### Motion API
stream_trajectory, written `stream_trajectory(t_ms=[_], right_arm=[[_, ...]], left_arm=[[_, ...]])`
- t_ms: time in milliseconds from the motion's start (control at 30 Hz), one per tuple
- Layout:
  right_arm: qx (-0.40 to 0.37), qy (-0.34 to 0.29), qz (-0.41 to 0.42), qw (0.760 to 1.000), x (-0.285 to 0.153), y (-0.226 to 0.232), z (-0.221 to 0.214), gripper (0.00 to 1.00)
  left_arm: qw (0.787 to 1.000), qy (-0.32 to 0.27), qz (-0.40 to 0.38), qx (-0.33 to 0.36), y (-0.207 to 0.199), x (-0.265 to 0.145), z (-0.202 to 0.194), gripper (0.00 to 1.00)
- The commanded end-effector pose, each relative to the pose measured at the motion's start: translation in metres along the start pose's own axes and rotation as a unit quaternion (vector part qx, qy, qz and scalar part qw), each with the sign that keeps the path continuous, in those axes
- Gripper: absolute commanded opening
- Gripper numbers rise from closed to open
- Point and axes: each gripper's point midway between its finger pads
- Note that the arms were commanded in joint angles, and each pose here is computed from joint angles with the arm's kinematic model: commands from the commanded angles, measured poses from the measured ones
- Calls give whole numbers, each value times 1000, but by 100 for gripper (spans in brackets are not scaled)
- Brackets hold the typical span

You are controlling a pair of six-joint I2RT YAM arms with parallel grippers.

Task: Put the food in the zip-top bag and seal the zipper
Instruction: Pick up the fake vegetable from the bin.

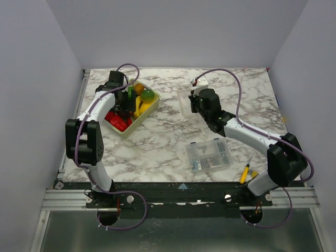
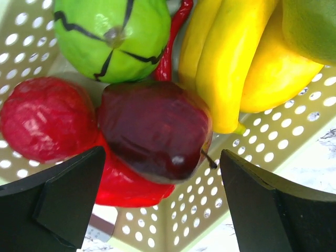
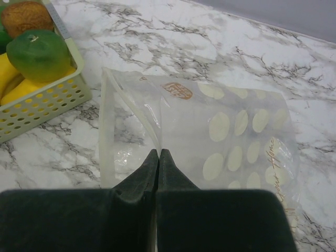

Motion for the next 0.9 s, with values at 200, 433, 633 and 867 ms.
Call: stream_trajectory(t_ms=[200, 433, 633, 867], right_arm=[[3, -19, 8, 1000, -4, -1, 11, 1], [3, -20, 15, 1000, -3, 1, 11, 1], [4, -21, 20, 1000, -5, 2, 12, 1], [9, -25, 26, 999, -7, 4, 16, 1]], left_arm=[[999, 28, -13, 22, -1, 20, -1, 76], [1000, -18, 10, 13, 8, -7, 10, 50], [997, -65, -32, -16, -4, -50, 19, 46], [973, -82, -201, -83, -59, -102, 5, 44]])
Point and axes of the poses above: each gripper's point midway between its finger pads, its own x axis out along the fingers, its own y axis along the line the jaws close on, z = x × y, and after that the axes turned 10 degrees about -x, right-handed
